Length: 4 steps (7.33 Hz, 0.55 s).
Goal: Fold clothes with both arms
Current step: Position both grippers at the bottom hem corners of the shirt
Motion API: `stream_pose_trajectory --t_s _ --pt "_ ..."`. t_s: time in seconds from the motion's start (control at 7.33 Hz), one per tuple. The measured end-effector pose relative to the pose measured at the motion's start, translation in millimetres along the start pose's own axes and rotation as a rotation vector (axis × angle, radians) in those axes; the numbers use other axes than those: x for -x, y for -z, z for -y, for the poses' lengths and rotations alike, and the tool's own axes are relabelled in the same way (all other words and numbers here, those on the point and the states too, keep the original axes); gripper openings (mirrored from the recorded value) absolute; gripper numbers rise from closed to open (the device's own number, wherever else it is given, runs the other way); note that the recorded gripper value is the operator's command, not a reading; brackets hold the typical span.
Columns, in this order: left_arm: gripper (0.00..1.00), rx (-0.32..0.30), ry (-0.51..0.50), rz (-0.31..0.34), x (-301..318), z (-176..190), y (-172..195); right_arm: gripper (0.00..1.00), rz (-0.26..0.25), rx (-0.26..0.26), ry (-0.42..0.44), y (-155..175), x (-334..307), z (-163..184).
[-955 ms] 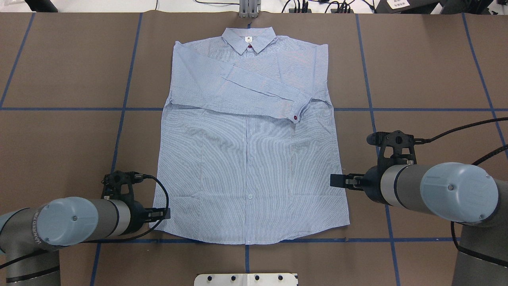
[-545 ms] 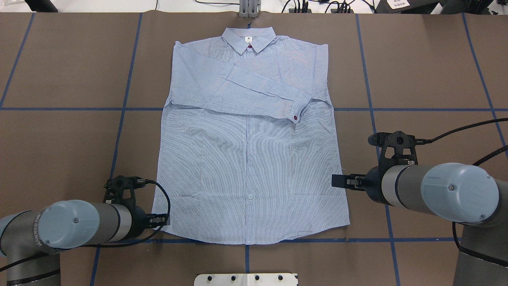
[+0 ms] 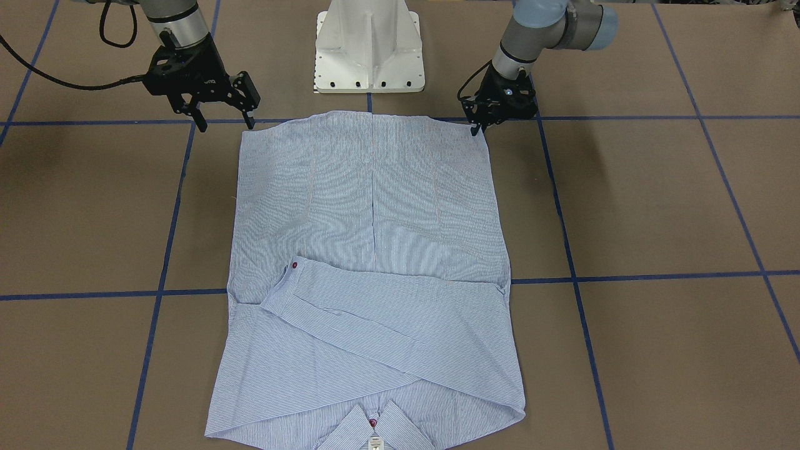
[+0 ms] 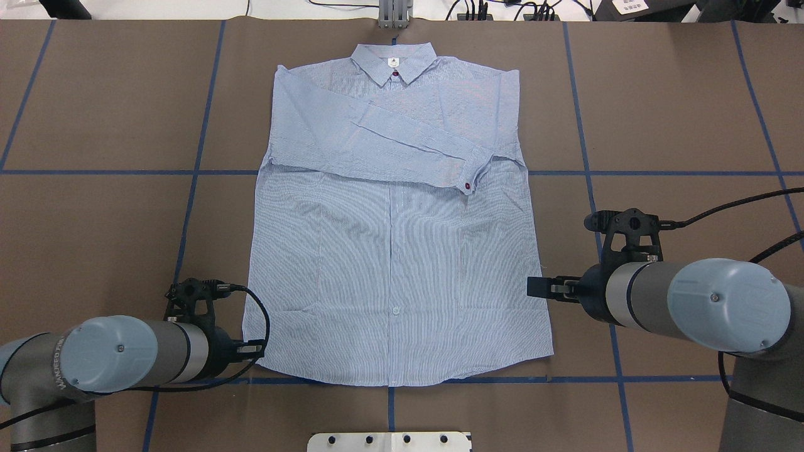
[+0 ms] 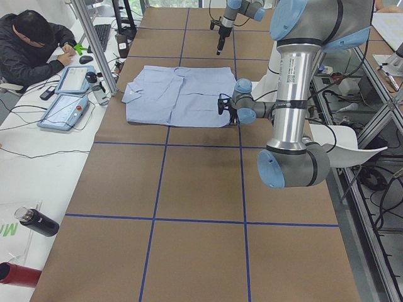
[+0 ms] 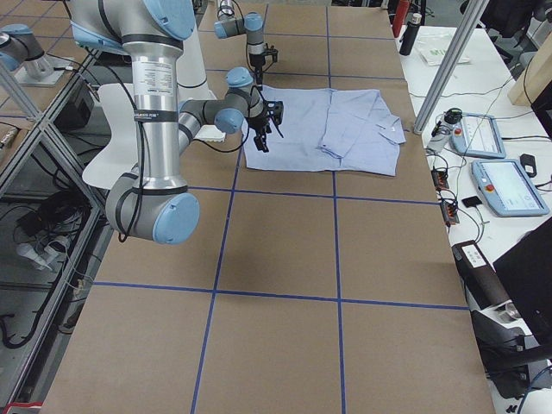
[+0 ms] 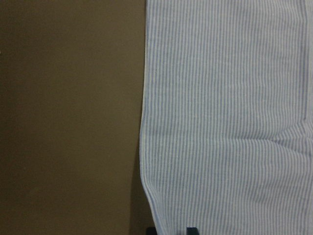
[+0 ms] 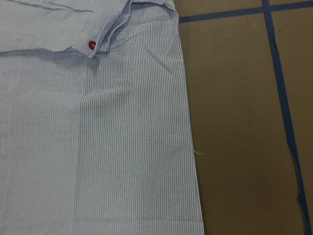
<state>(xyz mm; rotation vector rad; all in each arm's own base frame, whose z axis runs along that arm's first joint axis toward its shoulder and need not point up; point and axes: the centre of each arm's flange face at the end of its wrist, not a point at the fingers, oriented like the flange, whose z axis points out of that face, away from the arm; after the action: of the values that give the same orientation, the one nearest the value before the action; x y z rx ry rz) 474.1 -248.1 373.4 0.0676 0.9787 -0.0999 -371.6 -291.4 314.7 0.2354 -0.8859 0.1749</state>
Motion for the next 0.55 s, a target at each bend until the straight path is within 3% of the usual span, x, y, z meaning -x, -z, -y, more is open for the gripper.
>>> stream_pose_trajectory --t_s 0.14,0.55 --pt "0.00 0.001 0.001 0.002 0.7 -0.1 -0.2 1.00 0.000 0.000 0.000 0.1 -0.1 -0.1" --pt "0.00 0.001 0.004 0.003 1.5 0.4 0.3 1.00 -0.017 0.004 0.000 -2.6 -9.5 -2.0"
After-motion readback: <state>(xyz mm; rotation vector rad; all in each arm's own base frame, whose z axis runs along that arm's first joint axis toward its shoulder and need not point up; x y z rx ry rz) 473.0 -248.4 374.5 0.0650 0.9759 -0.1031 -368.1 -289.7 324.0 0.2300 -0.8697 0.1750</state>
